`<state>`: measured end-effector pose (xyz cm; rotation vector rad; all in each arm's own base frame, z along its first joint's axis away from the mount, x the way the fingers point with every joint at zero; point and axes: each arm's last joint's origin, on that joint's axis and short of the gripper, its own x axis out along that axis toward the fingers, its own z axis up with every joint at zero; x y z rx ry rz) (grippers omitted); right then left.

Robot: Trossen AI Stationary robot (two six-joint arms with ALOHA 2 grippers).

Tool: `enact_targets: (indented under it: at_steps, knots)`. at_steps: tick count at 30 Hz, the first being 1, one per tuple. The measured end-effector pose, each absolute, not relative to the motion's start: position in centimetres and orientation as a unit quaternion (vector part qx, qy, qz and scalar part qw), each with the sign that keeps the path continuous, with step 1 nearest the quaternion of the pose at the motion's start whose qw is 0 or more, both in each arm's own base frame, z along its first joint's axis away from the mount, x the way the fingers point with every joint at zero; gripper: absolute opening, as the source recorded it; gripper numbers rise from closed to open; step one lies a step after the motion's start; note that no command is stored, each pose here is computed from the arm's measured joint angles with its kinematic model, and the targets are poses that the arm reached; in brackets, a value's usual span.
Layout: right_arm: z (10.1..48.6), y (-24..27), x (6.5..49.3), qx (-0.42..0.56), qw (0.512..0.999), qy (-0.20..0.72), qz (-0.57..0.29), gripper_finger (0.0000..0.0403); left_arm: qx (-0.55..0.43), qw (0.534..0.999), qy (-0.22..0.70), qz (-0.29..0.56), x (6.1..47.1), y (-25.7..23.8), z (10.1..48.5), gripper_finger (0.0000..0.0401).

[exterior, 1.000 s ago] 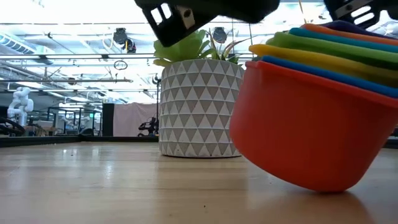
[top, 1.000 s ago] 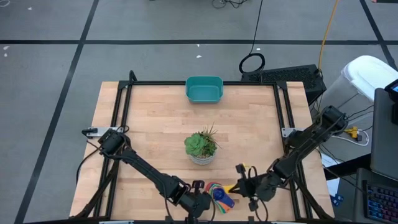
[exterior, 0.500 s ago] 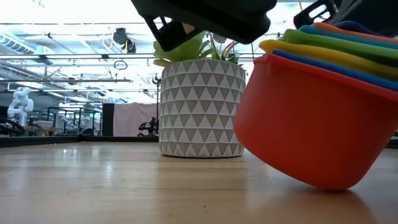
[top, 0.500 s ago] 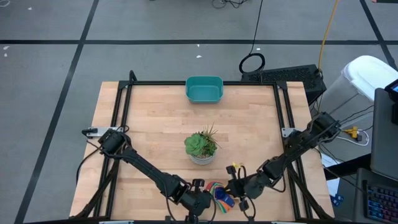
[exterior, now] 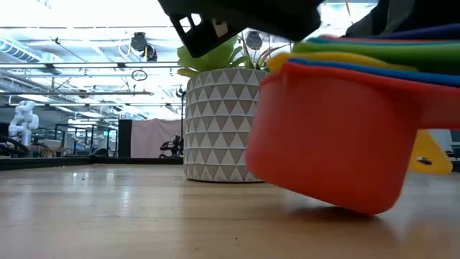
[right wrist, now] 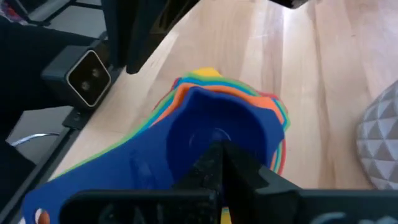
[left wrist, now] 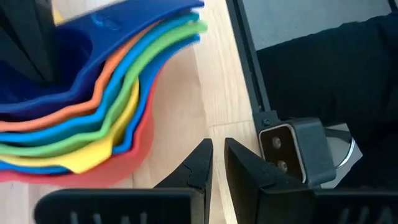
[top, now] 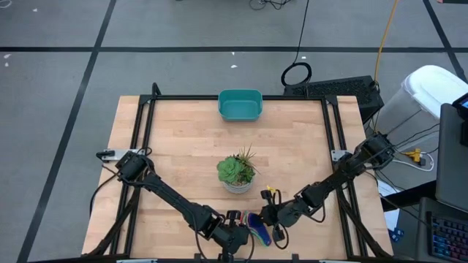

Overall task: Nest measuring cups in basket
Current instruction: Adjust the nested measuring cups

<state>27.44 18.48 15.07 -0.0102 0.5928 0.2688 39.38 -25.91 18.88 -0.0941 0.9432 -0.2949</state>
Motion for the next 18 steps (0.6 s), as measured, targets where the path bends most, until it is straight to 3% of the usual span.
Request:
enact_targets:
  at_steps: [18]
  knots:
    - [17.3, 19.2, 29.1, -0.023, 0.949, 0.275, 0.151, 0.0, -0.039, 0.882, 0.446, -0.148, 39.5, -26.0, 18.9, 0.0044]
